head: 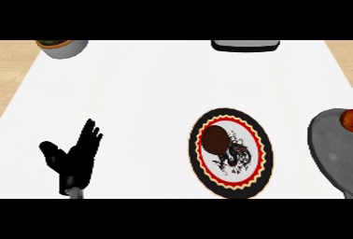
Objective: Pick the tomato from the plate and place it in the pan
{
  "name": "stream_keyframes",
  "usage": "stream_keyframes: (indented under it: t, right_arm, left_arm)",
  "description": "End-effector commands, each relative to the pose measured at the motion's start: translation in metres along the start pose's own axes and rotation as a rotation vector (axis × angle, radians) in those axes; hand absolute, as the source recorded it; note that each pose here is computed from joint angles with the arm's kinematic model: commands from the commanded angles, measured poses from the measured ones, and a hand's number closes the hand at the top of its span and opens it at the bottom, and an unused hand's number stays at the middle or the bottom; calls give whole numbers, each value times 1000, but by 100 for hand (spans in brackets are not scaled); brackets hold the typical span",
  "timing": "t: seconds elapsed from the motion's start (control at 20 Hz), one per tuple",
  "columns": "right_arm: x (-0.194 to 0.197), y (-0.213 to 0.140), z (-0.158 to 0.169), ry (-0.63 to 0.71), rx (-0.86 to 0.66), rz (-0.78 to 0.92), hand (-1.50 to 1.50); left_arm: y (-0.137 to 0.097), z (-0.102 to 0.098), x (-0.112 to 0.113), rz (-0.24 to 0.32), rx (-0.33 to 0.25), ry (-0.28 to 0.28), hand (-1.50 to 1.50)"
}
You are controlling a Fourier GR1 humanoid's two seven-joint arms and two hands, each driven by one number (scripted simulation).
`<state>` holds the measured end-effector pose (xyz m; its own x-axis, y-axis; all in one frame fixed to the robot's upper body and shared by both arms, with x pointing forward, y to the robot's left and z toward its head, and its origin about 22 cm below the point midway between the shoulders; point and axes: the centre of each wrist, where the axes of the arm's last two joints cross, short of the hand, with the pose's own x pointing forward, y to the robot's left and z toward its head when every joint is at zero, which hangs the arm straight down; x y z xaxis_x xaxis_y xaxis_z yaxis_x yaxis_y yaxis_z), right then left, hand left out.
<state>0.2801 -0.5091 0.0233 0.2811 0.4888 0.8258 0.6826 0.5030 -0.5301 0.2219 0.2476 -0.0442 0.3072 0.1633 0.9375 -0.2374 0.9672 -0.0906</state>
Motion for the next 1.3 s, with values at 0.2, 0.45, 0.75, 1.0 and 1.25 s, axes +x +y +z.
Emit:
stream_keyframes:
  t: [0.2, 0.45, 0.75, 1.0, 1.25]
  right_arm:
    - [-45, -60, 12, 7, 54, -356, -150]
    - [-74, -95, 37, -60, 169, -480, -150]
    - [-86, -110, 73, -94, 221, -456, -150]
    - [-69, -142, 107, -72, 184, -451, -150]
    - [-78, -142, 150, -41, 151, -410, -150]
  left_arm:
    - [3, -2, 7, 10, 1, -13, 0]
    - [10, 3, 1, 3, 30, -4, 0]
    - [11, -12, 9, 5, 25, -12, 0]
    - [-6, 5, -2, 9, 25, -6, 0]
    - [-4, -7, -11, -12, 12, -7, 0]
